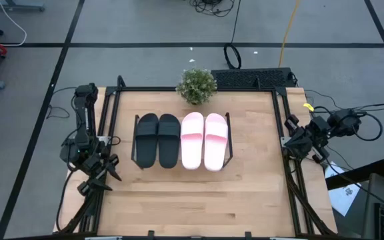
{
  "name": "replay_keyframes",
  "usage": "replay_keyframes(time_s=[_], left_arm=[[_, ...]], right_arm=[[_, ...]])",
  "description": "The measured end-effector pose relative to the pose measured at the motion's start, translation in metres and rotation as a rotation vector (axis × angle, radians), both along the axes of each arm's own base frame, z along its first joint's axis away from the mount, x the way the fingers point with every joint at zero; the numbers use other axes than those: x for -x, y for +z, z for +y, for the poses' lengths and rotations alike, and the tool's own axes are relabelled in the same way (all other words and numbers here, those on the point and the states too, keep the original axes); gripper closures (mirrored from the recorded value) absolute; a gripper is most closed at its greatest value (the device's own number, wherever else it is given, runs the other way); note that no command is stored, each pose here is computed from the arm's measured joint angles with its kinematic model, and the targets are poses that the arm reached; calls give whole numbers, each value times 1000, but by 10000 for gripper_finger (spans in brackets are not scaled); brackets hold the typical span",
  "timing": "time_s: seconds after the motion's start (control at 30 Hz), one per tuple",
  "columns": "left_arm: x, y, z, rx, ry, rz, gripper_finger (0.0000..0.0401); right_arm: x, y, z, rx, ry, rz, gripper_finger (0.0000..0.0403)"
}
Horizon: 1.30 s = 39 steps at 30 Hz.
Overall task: Pick and place slides into the shelf
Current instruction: Return to Home Position
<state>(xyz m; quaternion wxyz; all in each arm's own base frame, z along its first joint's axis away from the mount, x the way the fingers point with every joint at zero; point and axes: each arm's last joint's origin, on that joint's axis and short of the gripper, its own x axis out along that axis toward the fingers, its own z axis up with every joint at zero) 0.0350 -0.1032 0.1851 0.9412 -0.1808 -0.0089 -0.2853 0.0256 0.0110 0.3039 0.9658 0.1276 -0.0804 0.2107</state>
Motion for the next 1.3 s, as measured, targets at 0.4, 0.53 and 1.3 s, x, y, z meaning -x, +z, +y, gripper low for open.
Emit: replay_keyframes(time_s=[0.4, 0.53, 1.3], left_arm=[[-23, -7, 7, -47, 97, 23, 187], [-31, -4, 10, -60, 46, -31, 187], [-38, -15, 6, 0, -78, 132, 187]], right_arm=[[-7, -10, 3, 33, -12, 20, 401], [-7, -10, 3, 6, -8, 31, 401], [-14, -26, 8, -9, 78, 119, 401]])
